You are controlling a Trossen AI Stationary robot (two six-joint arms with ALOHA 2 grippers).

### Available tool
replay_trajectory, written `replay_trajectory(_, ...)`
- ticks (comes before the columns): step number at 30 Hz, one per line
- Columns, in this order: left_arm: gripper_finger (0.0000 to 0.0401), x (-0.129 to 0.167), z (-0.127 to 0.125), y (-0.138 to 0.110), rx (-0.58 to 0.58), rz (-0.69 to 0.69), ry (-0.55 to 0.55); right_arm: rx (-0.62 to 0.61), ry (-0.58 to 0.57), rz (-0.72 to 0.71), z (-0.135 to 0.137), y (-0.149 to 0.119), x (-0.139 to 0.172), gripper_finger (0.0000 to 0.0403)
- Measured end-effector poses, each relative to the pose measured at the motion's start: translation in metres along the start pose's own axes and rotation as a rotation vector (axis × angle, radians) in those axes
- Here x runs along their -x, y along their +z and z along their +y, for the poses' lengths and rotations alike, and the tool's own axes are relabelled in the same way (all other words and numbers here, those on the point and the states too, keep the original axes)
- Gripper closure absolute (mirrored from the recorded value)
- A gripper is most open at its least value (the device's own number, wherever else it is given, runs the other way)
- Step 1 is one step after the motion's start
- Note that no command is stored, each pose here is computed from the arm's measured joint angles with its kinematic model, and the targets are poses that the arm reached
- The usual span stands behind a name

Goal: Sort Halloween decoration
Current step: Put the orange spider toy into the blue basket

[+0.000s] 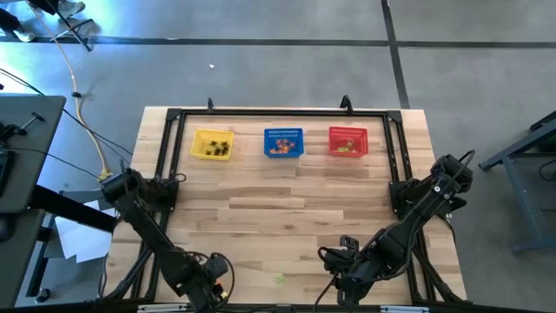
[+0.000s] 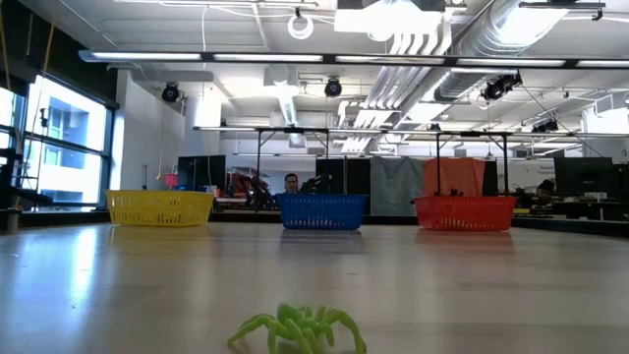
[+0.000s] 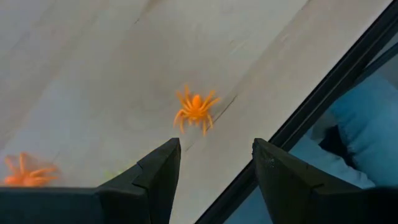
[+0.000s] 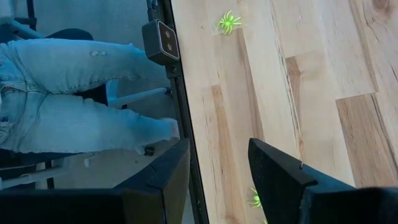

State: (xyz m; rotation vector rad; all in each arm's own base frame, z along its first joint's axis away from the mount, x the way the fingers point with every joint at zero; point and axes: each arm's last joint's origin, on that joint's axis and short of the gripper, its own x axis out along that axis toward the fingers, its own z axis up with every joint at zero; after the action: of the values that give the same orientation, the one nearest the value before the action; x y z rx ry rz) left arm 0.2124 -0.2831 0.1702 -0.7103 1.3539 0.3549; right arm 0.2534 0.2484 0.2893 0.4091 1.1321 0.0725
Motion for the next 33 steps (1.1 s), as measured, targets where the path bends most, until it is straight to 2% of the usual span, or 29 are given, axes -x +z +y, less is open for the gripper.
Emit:
replay_trajectory(9, 0.0215, -0.015, -0.001, 0.001, -0.044, -0.005, 0.025, 0.0, 0.0, 0.0, 0.0, 0.0, 0.0, 0.0243)
replay_trajectory(14, 0.0215, -0.028, 0.003, 0.005, -0.069, -0.013, 0.086, 0.0, 0.0, 0.0, 0.0, 0.0, 0.0, 0.0243)
replay_trajectory(25, 0.0218, -0.037, 0.004, 0.008, -0.147, -0.016, 0.115, 0.0, 0.0, 0.0, 0.0, 0.0, 0.0, 0.0243)
replay_trajectory(29, 0.0233, -0.038, 0.005, 0.008, -0.142, -0.017, 0.126, 0.0, 0.0, 0.0, 0.0, 0.0, 0.0, 0.0243)
replay_trajectory(33, 0.0265, -0.038, 0.006, 0.008, -0.144, -0.017, 0.139, 0.0, 0.0, 0.001, 0.0, 0.0, 0.0, 0.0243)
